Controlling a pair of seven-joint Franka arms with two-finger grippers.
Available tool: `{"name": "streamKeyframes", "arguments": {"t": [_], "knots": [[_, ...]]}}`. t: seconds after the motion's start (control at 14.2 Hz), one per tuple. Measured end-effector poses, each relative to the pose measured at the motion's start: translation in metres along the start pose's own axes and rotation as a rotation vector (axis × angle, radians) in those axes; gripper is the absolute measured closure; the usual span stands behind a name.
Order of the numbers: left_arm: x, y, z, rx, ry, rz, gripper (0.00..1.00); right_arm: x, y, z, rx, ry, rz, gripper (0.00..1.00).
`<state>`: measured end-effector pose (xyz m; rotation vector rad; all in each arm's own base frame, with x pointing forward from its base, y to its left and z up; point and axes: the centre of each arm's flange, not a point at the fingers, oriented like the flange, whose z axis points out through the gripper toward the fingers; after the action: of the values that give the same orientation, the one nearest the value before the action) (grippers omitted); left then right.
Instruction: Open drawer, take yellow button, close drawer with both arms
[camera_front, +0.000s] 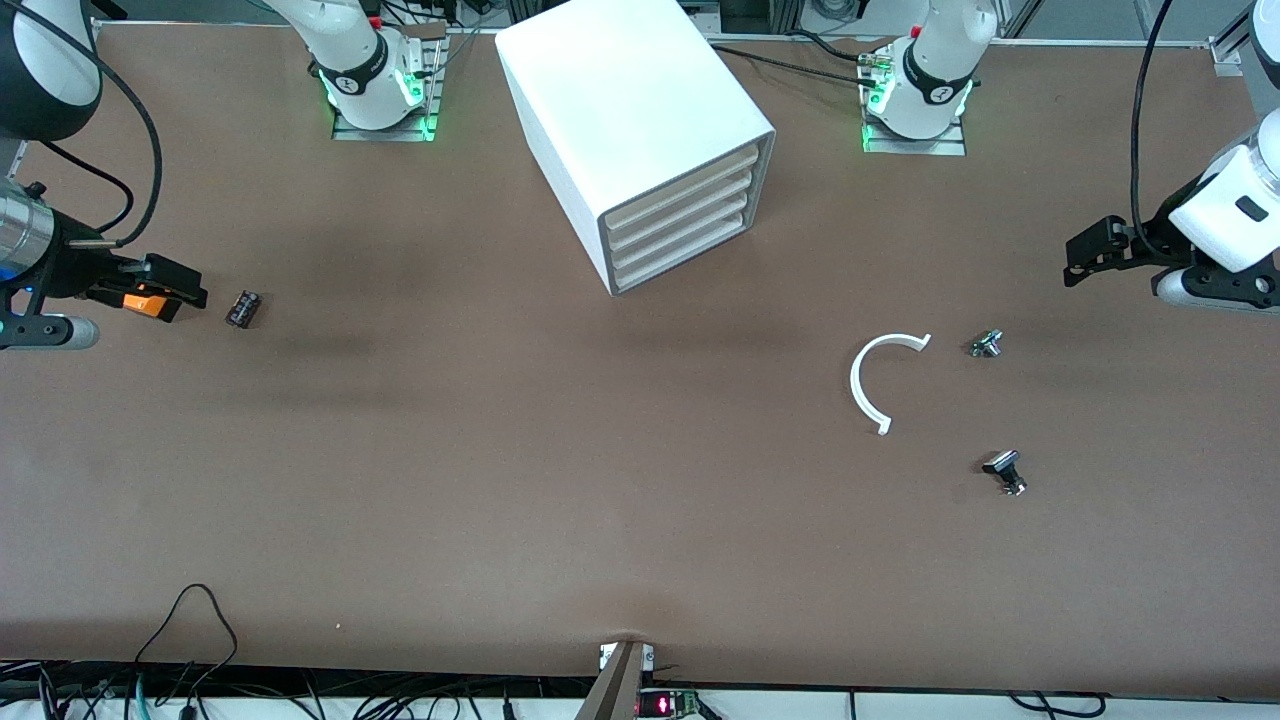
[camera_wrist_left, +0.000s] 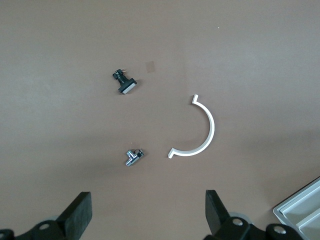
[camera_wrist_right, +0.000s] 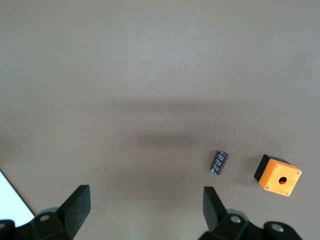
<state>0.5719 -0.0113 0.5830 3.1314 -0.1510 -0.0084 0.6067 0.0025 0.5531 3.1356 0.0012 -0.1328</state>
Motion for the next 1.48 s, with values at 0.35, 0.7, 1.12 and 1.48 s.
{"name": "streamKeyframes", "arguments": {"t": [0.35, 0.7, 1.12, 1.48], "knots": [[0.0, 0.004, 0.0, 0.0, 0.0, 0.004, 0.0, 0.0, 0.0, 0.0, 0.0, 0.002, 0.0, 0.0], [0.001, 0.014, 0.0, -0.001, 0.0, 0.017, 0.0, 0.004, 0.007, -0.001, 0.0, 0.03, 0.012, 0.0], [0.001, 0.012, -0.005, 0.0, 0.011, 0.013, 0.0, 0.006, 0.016, -0.004, -0.002, 0.047, 0.027, 0.0], [0.016, 0.008, 0.065, -0.018, -0.167, 0.01, 0.0, 0.001, 0.025, -0.009, -0.003, 0.037, 0.043, 0.0]]}}
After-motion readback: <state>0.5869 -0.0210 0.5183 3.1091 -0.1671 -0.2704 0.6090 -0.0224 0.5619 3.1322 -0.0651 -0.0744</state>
